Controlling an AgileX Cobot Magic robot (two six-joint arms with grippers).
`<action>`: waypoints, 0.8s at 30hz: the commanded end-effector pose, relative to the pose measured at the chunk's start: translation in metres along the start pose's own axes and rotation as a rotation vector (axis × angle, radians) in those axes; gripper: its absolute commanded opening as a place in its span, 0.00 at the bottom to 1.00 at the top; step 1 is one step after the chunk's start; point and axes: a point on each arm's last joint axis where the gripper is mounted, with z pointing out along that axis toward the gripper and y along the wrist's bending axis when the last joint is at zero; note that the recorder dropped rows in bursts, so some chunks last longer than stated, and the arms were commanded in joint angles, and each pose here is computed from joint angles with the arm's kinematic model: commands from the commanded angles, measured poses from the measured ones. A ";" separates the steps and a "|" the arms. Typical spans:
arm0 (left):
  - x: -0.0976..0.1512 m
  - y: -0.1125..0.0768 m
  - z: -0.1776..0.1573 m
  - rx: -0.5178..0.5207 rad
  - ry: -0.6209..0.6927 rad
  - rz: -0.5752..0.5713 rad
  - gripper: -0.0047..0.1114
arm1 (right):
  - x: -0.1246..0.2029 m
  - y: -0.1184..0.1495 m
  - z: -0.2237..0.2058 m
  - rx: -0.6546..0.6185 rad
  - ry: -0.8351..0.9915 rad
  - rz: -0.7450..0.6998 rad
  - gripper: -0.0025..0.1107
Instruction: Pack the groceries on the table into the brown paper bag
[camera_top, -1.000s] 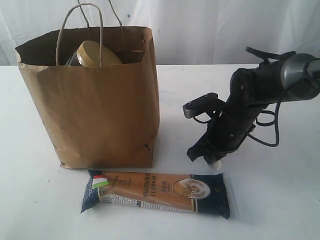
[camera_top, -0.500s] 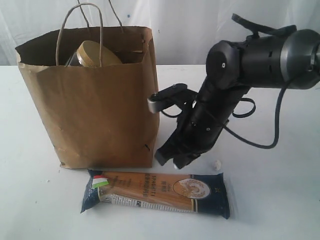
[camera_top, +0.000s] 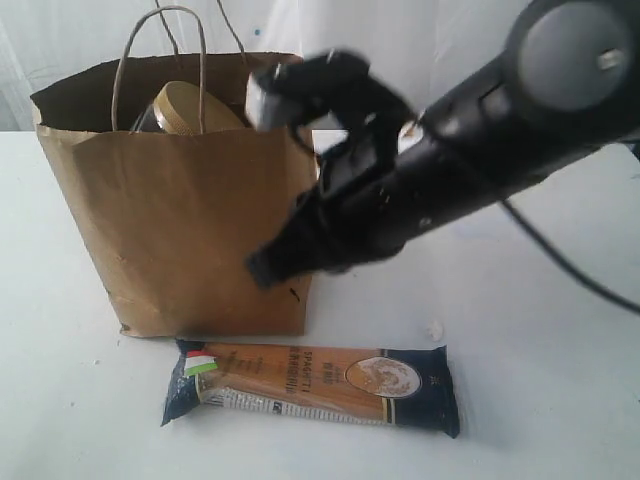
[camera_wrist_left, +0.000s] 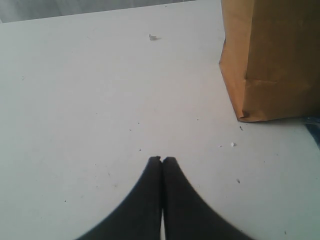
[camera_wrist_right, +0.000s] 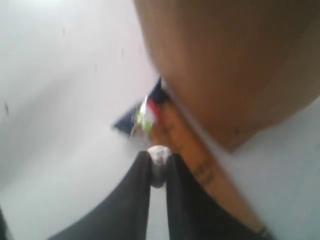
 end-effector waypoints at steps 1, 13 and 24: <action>0.000 -0.001 0.000 0.008 -0.005 -0.001 0.04 | -0.028 0.005 -0.054 0.075 -0.392 -0.029 0.02; 0.000 -0.001 0.000 0.008 -0.005 -0.001 0.04 | -0.062 -0.012 -0.052 0.220 -0.792 -0.004 0.02; 0.000 -0.001 0.000 0.008 -0.005 -0.001 0.04 | -0.047 -0.028 0.021 0.227 -0.497 -0.077 0.02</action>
